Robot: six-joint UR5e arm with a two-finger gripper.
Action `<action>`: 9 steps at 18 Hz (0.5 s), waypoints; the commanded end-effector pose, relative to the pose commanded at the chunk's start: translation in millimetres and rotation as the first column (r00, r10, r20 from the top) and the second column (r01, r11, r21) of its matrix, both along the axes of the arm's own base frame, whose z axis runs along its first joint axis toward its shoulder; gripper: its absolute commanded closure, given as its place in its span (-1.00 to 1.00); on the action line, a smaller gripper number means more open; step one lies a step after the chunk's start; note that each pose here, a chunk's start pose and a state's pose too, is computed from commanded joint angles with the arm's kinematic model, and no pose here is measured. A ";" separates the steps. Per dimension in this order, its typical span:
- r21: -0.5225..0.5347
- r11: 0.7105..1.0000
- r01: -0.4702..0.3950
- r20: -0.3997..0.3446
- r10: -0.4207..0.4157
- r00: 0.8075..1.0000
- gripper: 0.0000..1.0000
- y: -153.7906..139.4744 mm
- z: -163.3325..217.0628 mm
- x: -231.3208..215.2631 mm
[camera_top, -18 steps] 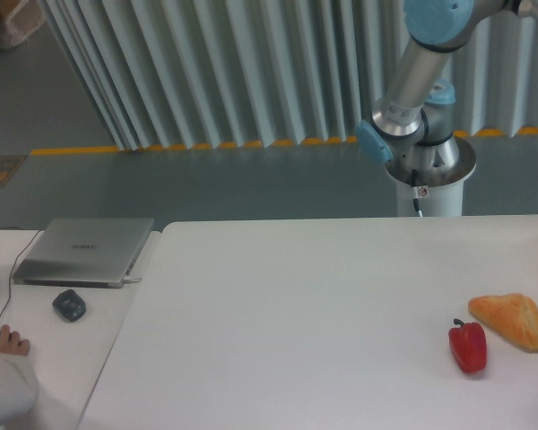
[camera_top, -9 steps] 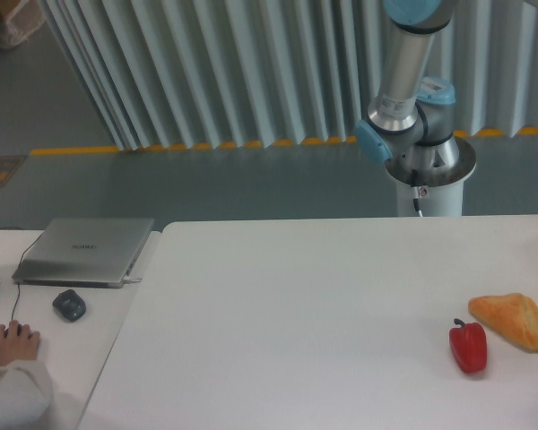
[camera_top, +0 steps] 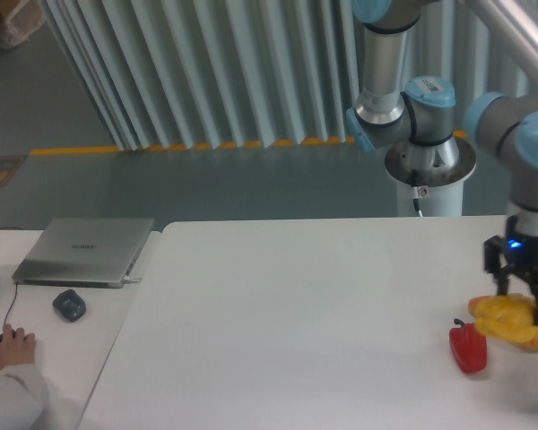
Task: Place the yellow pepper on the table
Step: 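Lower the gripper holding the yellow pepper toward the table beside the red pepper, then set the yellow pepper on the table and open the gripper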
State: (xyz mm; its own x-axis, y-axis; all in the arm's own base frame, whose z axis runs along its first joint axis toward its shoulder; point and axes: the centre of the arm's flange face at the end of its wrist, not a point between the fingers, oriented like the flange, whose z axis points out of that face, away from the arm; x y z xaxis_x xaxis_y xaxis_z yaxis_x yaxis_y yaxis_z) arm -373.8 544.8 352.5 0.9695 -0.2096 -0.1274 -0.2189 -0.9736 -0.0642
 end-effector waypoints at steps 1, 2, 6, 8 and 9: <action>-0.017 0.999 -0.030 0.000 0.030 1.000 0.50 17.7 -13.5 20.0; -0.031 0.998 -0.059 -0.013 0.058 0.998 0.50 28.8 -22.3 29.6; -0.093 0.992 -0.083 -0.081 0.075 0.994 0.48 58.3 -56.8 63.3; -0.117 0.990 -0.083 -0.100 0.071 0.992 0.48 62.9 -64.5 70.2; -0.124 0.989 -0.083 -0.106 0.070 0.992 0.48 62.7 -66.1 70.6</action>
